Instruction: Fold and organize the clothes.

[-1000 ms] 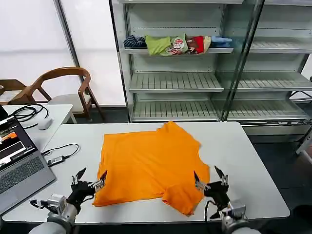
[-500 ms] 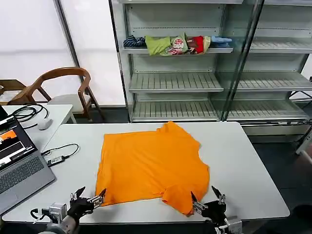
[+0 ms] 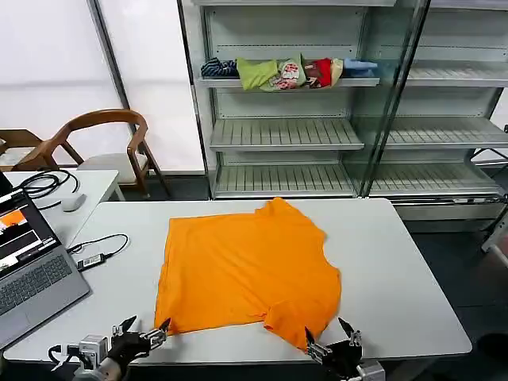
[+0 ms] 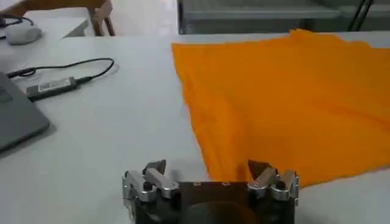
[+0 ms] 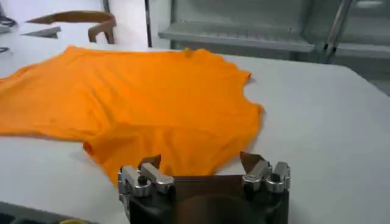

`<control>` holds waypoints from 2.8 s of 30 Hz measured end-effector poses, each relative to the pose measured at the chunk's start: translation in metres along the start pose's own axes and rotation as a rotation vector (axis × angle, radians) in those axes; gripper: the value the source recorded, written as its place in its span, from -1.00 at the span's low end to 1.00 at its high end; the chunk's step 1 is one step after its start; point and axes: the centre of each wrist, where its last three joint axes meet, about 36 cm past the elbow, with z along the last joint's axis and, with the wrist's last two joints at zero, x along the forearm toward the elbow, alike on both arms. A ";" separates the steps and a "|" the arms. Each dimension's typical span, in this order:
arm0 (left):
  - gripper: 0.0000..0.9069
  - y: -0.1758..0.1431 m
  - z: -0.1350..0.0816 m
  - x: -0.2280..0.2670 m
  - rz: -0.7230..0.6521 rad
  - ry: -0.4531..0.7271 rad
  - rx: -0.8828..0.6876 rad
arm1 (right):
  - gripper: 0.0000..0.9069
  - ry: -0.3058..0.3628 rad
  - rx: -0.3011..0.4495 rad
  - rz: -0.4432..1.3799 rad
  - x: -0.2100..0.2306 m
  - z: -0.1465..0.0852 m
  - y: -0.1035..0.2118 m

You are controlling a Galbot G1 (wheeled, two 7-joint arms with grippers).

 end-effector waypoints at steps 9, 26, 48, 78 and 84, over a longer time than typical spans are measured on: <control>1.00 0.004 0.003 -0.003 -0.010 0.021 0.001 | 1.00 0.018 0.010 -0.002 -0.001 0.003 0.006; -0.96 0.002 0.008 0.000 0.019 0.043 -0.015 | -1.00 0.051 -0.002 -0.021 -0.002 0.004 0.009; -0.96 0.001 0.010 -0.007 0.065 0.034 -0.009 | -1.00 0.011 -0.023 -0.039 -0.004 -0.004 0.002; -0.96 0.029 -0.046 -0.051 0.131 -0.160 0.059 | -1.00 -0.150 -0.072 -0.024 -0.071 -0.062 -0.037; -0.96 0.034 -0.059 -0.066 0.142 -0.192 0.079 | -1.00 -0.171 -0.069 -0.015 -0.094 -0.068 -0.041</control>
